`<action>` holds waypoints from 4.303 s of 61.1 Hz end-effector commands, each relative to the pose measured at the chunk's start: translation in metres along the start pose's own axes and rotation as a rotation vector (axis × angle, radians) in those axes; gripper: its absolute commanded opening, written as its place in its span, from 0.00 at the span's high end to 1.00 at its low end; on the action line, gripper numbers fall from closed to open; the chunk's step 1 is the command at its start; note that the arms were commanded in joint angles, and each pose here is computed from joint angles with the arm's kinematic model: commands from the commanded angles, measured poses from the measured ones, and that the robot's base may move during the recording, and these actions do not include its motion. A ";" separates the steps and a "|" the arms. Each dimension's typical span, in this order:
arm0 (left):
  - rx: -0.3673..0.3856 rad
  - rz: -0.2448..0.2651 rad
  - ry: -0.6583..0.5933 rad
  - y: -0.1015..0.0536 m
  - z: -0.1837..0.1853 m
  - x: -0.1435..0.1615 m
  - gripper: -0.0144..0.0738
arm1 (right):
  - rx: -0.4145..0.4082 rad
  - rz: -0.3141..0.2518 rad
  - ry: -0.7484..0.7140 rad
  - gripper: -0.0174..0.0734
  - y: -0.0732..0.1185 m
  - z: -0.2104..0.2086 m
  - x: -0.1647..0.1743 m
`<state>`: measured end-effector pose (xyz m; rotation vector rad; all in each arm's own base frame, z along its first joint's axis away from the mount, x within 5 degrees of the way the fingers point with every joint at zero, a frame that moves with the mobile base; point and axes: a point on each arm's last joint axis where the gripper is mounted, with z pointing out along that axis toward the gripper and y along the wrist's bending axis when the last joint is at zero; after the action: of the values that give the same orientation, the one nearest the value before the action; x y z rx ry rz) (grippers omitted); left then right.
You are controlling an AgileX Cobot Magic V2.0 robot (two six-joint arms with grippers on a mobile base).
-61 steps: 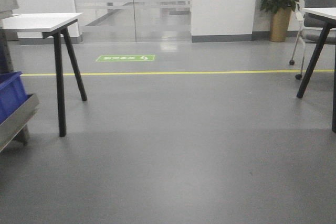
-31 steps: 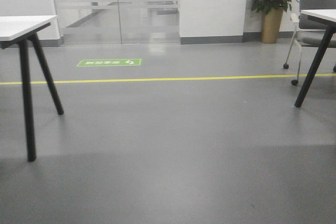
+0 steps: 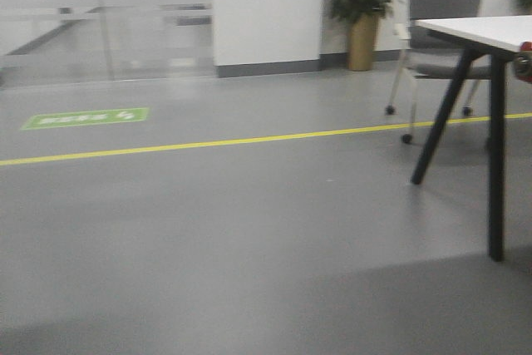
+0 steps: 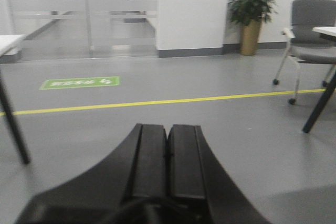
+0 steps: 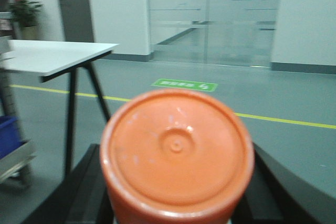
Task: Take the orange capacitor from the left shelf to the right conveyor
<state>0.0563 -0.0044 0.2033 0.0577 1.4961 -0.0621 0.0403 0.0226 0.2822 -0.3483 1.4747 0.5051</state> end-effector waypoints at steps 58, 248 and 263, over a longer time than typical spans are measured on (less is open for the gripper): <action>-0.003 -0.005 -0.082 0.000 0.000 -0.010 0.96 | -0.016 -0.021 -0.109 0.74 0.002 -0.001 -0.018; -0.003 -0.005 -0.082 0.000 0.000 -0.010 0.96 | -0.196 -0.037 0.245 0.11 0.022 0.270 0.088; -0.003 -0.005 -0.082 0.000 0.000 -0.010 0.96 | -0.202 -0.034 0.210 0.12 0.023 0.269 0.082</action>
<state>0.0563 -0.0044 0.2033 0.0577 1.4961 -0.0621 0.2579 0.1872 0.1909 -0.6282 1.8000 0.5614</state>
